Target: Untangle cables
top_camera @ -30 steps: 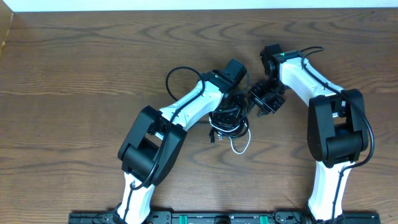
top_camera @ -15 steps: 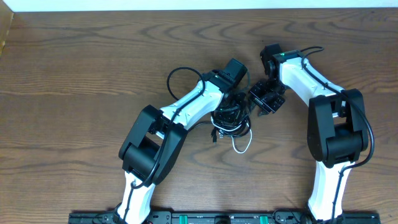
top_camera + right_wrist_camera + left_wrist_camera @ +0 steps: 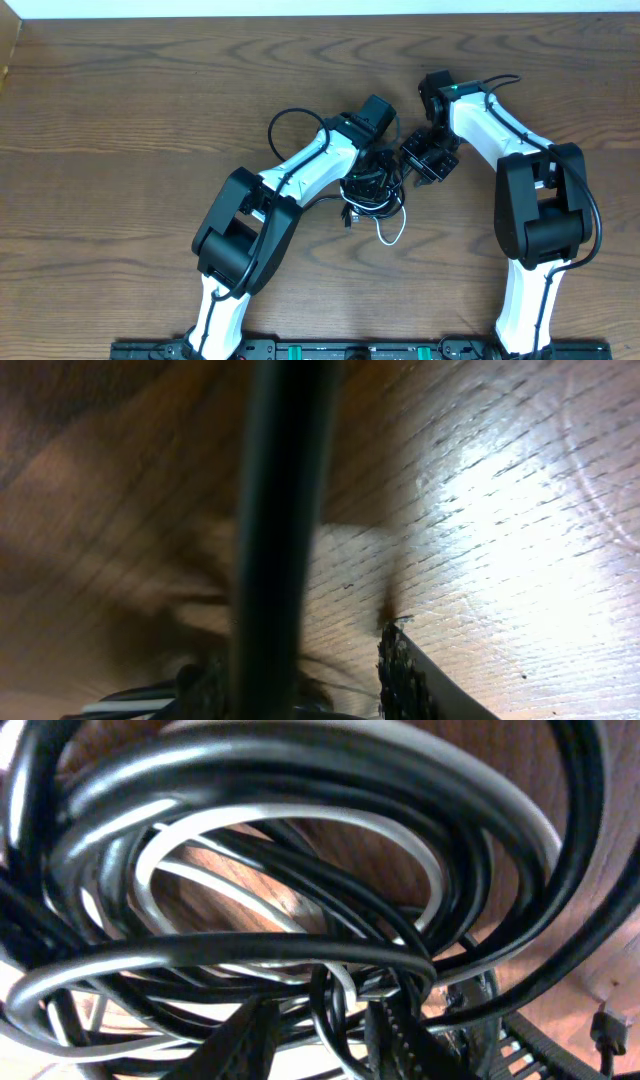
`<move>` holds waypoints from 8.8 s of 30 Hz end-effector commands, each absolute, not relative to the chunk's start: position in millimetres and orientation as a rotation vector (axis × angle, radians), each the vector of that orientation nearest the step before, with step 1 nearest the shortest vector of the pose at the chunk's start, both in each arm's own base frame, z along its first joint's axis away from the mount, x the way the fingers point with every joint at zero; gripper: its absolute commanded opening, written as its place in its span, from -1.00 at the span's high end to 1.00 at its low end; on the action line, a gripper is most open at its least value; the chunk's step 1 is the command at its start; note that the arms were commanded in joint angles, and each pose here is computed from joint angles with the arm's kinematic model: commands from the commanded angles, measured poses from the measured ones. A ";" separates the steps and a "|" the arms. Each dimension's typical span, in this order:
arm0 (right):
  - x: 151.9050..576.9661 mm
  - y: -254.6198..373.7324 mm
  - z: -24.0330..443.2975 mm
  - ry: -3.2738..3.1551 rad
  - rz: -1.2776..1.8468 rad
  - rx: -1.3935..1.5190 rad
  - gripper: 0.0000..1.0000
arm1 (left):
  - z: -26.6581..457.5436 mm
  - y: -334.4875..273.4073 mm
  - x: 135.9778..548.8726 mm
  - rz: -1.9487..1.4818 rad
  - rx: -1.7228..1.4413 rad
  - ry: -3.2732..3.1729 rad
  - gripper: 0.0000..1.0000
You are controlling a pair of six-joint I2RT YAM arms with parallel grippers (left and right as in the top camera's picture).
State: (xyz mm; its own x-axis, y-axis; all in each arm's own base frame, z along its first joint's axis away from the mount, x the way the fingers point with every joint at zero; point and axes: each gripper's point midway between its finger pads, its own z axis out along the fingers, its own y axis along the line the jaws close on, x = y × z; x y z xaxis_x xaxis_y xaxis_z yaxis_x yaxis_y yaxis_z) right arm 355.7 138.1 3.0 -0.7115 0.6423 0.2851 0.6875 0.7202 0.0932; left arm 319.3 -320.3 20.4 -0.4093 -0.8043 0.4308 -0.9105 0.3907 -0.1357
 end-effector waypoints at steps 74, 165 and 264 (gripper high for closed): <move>372.7 171.5 19.7 -2.910 -0.732 -0.184 -0.36 | 113.1 -270.4 372.1 1.188 0.531 -2.716 0.85; 374.9 170.9 2.9 -3.038 -0.359 -0.345 0.98 | 24.7 -257.7 316.7 0.595 0.741 -2.640 0.63; 373.0 176.0 3.6 -3.029 -0.381 -0.334 0.98 | 36.8 -261.8 331.0 0.801 0.771 -2.523 0.85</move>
State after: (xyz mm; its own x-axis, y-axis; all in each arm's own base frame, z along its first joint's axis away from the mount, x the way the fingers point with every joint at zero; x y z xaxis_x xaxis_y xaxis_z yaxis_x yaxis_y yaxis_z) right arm 377.2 169.6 5.9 -0.9765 0.2024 0.0739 0.2140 0.9508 0.2239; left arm 334.3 -255.7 34.1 -0.7673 -0.4546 0.4523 -0.6224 0.6977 -0.3546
